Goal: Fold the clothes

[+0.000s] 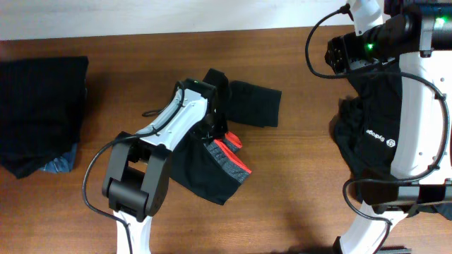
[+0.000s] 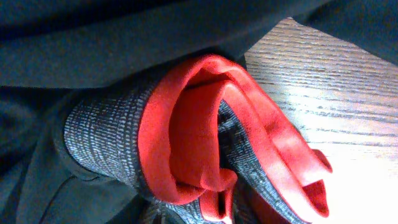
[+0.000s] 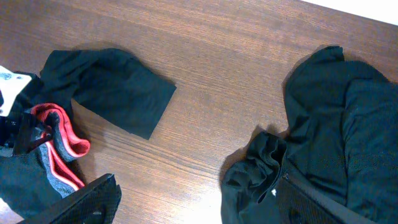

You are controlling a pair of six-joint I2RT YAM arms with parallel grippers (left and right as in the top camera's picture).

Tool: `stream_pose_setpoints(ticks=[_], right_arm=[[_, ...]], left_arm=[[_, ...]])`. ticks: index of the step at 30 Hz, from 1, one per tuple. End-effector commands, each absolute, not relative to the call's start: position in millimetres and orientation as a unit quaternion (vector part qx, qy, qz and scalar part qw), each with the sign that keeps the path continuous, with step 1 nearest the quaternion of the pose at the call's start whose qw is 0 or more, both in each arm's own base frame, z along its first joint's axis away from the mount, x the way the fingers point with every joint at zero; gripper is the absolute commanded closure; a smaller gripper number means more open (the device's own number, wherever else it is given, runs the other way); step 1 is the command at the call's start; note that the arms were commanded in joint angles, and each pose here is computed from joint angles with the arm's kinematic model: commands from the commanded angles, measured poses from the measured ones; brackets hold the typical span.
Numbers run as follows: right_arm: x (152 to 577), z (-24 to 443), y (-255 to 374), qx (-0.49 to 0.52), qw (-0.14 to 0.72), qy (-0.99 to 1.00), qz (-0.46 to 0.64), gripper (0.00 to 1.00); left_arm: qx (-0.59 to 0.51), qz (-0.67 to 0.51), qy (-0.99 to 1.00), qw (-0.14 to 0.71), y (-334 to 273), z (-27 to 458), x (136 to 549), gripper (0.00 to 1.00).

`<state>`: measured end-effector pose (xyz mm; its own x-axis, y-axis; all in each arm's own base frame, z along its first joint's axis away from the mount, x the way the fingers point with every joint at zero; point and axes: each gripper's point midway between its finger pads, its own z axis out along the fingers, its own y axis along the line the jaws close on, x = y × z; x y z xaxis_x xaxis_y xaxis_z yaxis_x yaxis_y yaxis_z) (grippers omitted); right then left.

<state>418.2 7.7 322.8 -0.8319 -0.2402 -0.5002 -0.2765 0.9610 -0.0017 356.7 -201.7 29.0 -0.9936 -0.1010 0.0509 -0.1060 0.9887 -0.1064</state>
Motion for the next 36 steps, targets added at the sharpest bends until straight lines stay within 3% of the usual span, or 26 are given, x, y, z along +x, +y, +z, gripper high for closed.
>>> stream_pose_setpoints(ticks=[1,2,10,18,22,26,30,36], right_arm=[[420,319,7,-0.128,0.253,0.958,0.044,0.15],[420,319,7,-0.128,0.253,0.958,0.044,0.15],[420,319,7,-0.127,0.254,0.958,0.044,0.16],[420,319,-6,-0.099,0.255,0.960,0.064,0.16],[427,305,5,-0.104,0.240,0.960,0.098,0.16],[432,258,33,-0.118,0.171,0.966,0.155,0.15],[436,183,70,-0.139,0.090,0.968,0.191,0.09],[436,105,100,-0.144,0.042,0.967,0.205,0.05]], left_arm=[[0.050,0.031,-0.998,0.028,-195,19,354,0.94],[0.049,0.027,-0.998,0.030,-194,19,353,0.99],[0.023,-0.027,-0.999,0.010,-174,56,357,1.00],[0.054,-0.088,-0.984,-0.148,-95,207,385,1.00],[0.138,-0.109,-0.962,-0.208,-12,261,379,1.00],[0.207,-0.099,-0.950,-0.211,36,270,372,1.00],[0.220,-0.091,-0.949,-0.208,44,265,376,1.00],[0.220,-0.091,-0.948,-0.211,44,266,378,1.00]])
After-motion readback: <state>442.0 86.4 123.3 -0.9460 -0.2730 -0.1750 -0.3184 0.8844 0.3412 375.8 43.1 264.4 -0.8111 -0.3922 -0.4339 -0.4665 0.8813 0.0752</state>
